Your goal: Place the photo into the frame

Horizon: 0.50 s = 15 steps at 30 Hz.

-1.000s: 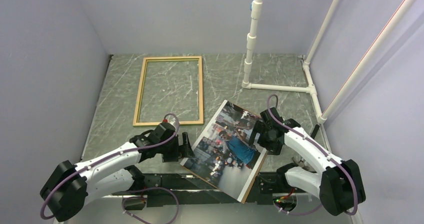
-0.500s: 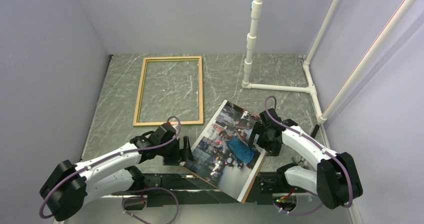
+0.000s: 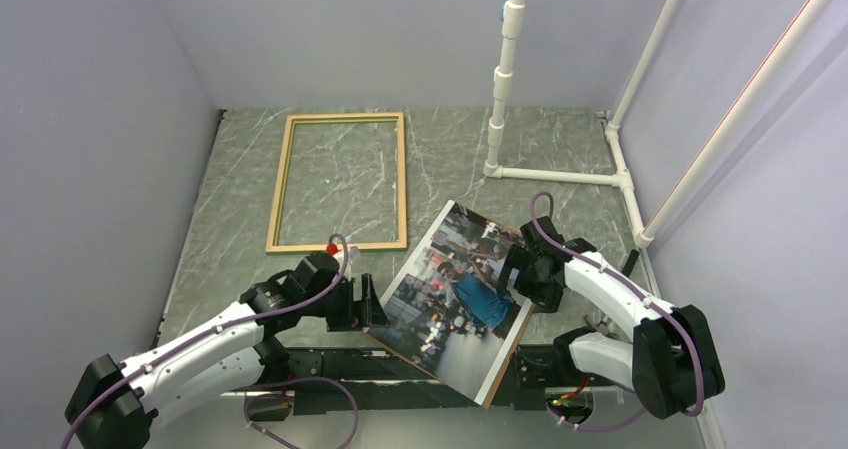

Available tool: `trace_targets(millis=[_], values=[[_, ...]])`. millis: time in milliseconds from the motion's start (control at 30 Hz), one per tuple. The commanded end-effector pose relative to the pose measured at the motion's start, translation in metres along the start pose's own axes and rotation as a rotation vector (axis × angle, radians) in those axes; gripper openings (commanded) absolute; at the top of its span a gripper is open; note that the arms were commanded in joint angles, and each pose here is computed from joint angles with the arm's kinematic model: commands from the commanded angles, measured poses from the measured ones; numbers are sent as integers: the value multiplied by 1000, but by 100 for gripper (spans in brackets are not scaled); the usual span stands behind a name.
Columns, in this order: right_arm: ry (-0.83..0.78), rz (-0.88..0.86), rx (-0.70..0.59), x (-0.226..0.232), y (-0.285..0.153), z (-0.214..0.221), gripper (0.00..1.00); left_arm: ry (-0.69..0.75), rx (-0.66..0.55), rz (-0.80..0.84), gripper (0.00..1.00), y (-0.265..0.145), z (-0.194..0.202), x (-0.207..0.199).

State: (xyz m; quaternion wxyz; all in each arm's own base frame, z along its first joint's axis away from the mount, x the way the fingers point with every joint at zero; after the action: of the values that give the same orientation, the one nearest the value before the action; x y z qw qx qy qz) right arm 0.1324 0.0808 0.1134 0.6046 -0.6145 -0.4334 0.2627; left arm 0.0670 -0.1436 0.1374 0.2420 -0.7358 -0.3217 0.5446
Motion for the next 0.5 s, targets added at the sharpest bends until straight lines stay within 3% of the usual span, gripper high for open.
trace_targets(millis=[0, 467], values=[[13, -121, 25, 13, 7, -1, 94, 4, -22, 103, 88, 0, -4, -11], [-1, -214, 27, 21, -5, -4, 94, -10, -54, 153, 80, 21, -5, -3]])
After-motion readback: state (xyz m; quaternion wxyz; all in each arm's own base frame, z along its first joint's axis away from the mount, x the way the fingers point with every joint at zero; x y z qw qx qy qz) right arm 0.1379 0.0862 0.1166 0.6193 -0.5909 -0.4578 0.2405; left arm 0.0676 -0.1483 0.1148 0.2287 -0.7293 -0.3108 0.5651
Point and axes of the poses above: each gripper's point midway between its finger pads, its own y axis out along the fingers, its own x axis along the line the jaws close on, z = x × y, the point moved 10 cm from there along -y, back along the fingers, and after that the axes turned 6 degrees about y, right-handed, at the moved point
